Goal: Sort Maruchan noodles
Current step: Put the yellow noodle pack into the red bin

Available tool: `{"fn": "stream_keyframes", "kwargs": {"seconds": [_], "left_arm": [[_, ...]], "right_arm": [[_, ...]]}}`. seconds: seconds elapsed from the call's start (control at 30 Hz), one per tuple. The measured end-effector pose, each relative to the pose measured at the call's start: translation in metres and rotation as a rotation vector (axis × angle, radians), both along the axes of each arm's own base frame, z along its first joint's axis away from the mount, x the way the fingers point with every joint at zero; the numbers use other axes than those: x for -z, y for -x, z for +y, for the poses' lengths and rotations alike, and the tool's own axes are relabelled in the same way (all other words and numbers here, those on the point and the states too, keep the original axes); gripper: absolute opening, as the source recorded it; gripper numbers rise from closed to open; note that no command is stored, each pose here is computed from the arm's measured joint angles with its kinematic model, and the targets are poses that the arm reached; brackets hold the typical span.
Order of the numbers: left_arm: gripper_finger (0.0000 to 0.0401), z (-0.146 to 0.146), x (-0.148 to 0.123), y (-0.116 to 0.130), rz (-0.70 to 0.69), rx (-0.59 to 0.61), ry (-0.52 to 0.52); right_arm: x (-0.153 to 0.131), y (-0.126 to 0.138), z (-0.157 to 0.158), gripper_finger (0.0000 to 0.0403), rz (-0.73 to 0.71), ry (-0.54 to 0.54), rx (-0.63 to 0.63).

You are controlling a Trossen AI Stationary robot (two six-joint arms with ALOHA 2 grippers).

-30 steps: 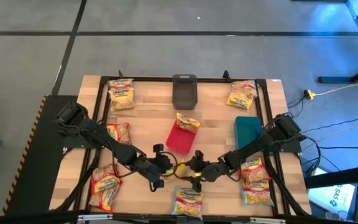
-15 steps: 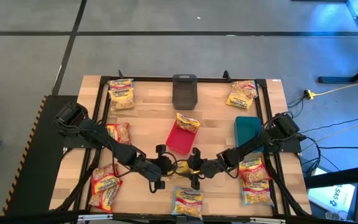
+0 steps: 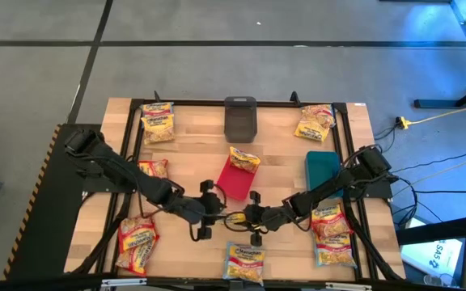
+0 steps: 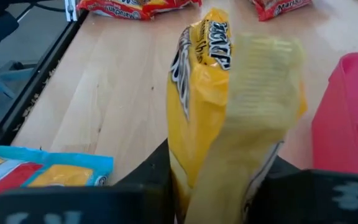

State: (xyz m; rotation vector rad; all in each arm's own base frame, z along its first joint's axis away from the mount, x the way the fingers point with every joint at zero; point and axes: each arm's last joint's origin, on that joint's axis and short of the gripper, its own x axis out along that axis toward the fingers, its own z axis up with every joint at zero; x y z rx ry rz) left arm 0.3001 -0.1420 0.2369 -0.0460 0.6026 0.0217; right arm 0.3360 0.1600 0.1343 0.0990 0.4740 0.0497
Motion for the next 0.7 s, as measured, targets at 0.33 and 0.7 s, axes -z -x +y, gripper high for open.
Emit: {"fn": "stream_keyframes", "kwargs": {"seconds": [0.33,0.7], "left_arm": [[0.0180,0.008,0.014,-0.010,0.078,0.042,0.085],[0.0180,0.010,0.004,-0.016,-0.046,-0.003,0.062]], "right_arm": [[-0.002,-0.001,0.001,0.0089,-0.019,0.030,-0.021],[-0.002,-0.001,0.001,0.0092,-0.026,0.035,-0.024]]}}
